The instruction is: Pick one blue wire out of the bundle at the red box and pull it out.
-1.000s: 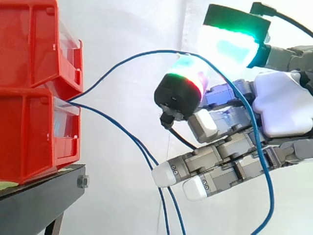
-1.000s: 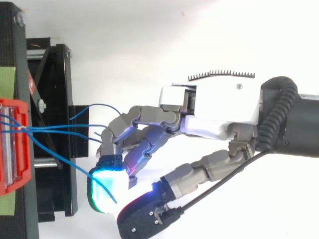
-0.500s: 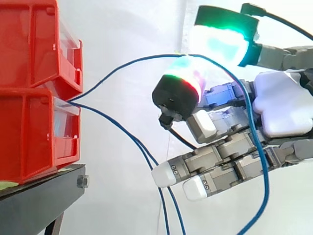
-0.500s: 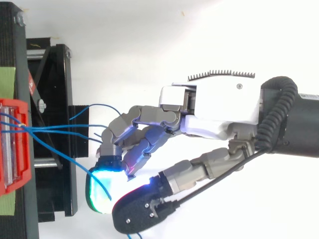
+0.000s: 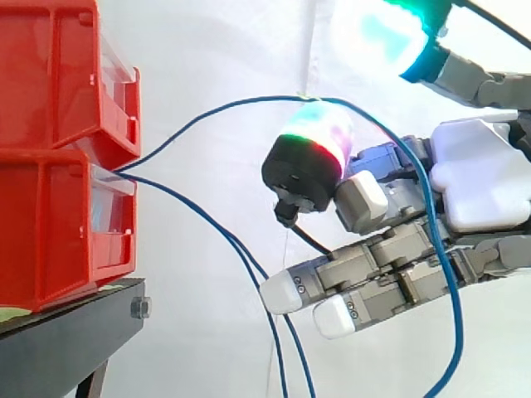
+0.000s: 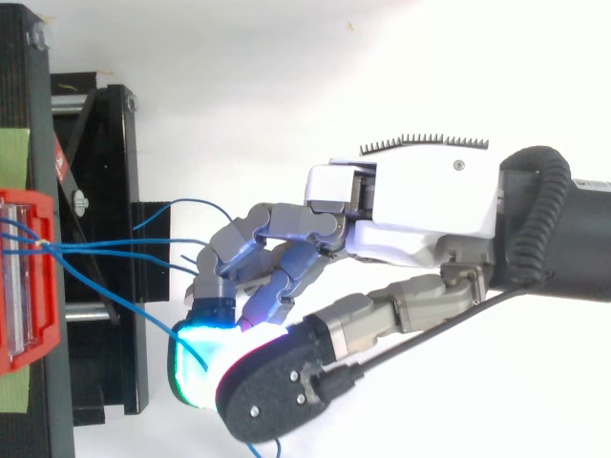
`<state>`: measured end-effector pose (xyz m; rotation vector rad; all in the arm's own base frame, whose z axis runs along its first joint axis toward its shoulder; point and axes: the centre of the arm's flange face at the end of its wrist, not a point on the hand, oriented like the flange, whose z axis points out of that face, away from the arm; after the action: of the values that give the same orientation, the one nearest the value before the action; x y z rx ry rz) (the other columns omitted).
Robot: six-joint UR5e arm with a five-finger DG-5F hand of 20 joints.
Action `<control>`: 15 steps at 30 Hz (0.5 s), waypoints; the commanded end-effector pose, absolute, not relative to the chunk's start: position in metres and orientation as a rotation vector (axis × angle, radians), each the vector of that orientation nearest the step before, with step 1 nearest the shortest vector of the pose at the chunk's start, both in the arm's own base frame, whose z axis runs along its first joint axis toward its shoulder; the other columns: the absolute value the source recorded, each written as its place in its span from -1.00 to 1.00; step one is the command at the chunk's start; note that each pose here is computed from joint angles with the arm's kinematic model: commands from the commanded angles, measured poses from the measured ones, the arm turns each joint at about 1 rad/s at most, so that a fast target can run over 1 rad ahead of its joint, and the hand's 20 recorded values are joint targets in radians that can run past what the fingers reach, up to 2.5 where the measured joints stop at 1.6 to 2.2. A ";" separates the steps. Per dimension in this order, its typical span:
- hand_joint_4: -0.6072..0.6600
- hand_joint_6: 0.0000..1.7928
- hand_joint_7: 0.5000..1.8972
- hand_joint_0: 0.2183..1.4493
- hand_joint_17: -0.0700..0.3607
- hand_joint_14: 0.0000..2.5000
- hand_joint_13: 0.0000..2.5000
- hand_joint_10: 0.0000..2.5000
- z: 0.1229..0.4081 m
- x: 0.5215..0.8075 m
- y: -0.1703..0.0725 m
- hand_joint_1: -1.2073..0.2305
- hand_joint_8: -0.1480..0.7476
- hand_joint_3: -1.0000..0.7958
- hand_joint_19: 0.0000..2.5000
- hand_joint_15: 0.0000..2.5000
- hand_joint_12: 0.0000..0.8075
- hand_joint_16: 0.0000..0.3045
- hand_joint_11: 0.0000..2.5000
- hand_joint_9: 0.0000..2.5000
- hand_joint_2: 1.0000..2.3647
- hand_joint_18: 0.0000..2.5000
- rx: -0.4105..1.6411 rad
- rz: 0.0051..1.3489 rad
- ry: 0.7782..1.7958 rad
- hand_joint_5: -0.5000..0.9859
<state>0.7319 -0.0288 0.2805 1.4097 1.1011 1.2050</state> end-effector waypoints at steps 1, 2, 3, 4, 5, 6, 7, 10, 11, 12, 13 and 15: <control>0.36 -0.04 -0.37 -0.71 0.01 -1.00 -0.62 -0.99 0.280 0.732 -0.029 -0.40 0.25 -0.44 -0.78 -0.82 0.21 -0.57 -0.47 -0.23 -1.00 -0.65 1.410 1.204 1.102 -0.44; 0.35 -0.03 -0.38 -0.72 0.01 -0.99 -0.61 -0.99 0.280 0.732 -0.029 -0.44 0.25 -0.44 -0.78 -0.82 0.22 -0.57 -0.48 -0.23 -1.00 -0.64 1.410 1.204 1.102 -0.44; 0.35 -0.03 -0.38 -0.71 0.01 -1.00 -0.61 -0.99 0.280 0.732 -0.029 -0.46 0.24 -0.44 -0.78 -0.82 0.22 -0.57 -0.47 -0.24 -1.00 -0.63 1.410 1.204 1.102 -0.43; 0.34 -0.03 -0.38 -0.72 0.01 -1.00 -0.60 -0.99 0.280 0.732 -0.029 -0.49 0.24 -0.44 -0.79 -0.82 0.22 -0.57 -0.48 -0.24 -1.00 -0.63 1.410 1.204 1.102 -0.43; 0.33 -0.03 -0.39 -0.71 0.00 -1.00 -0.60 -0.99 0.280 0.732 -0.029 -0.51 0.23 -0.44 -0.79 -0.82 0.22 -0.57 -0.48 -0.24 -1.00 -0.63 1.410 1.204 1.102 -0.42; 0.33 -0.04 -0.37 -0.71 0.00 -1.00 -0.59 -0.99 0.280 0.732 -0.029 -0.52 0.23 -0.44 -0.79 -0.82 0.21 -0.58 -0.48 -0.24 -1.00 -0.62 1.410 1.204 1.102 -0.42; 0.33 -0.04 -0.37 -0.70 -0.01 -1.00 -0.59 -0.99 0.279 0.732 -0.029 -0.53 0.22 -0.44 -0.79 -0.82 0.20 -0.58 -0.49 -0.23 -1.00 -0.61 1.412 1.202 1.102 -0.41; 0.31 -0.04 -0.35 -0.67 -0.03 -1.00 -0.58 -0.99 0.279 0.732 -0.029 -0.56 0.20 -0.44 -0.79 -0.82 0.18 -0.59 -0.50 -0.23 -1.00 -0.61 1.411 1.203 1.103 -0.41; 0.31 -0.04 -0.36 -0.66 -0.03 -1.00 -0.58 -0.99 0.280 0.732 -0.029 -0.57 0.19 -0.44 -0.79 -0.82 0.18 -0.60 -0.50 -0.23 -1.00 -0.61 1.410 1.204 1.102 -0.41; 0.29 -0.04 -0.33 -0.58 -0.07 -0.99 -0.58 -0.99 0.279 0.732 -0.029 -0.57 0.16 -0.44 -0.79 -0.82 0.13 -0.62 -0.49 -0.24 -1.00 -0.62 1.410 1.204 1.102 -0.41; 0.28 -0.04 -0.30 -0.53 -0.10 -0.99 -0.58 -0.99 0.280 0.732 -0.029 -0.56 0.14 -0.44 -0.79 -0.82 0.10 -0.64 -0.50 -0.24 -1.00 -0.62 1.410 1.204 1.102 -0.41; 0.19 -0.04 -0.19 -0.42 -0.14 -0.99 -0.58 -0.99 0.281 0.732 -0.029 -0.57 0.11 -0.44 -0.78 -0.80 0.06 -0.66 -0.50 -0.25 -1.00 -0.63 1.409 1.206 1.101 -0.42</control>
<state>0.7319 -0.0288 0.2803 1.4101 1.1015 1.2046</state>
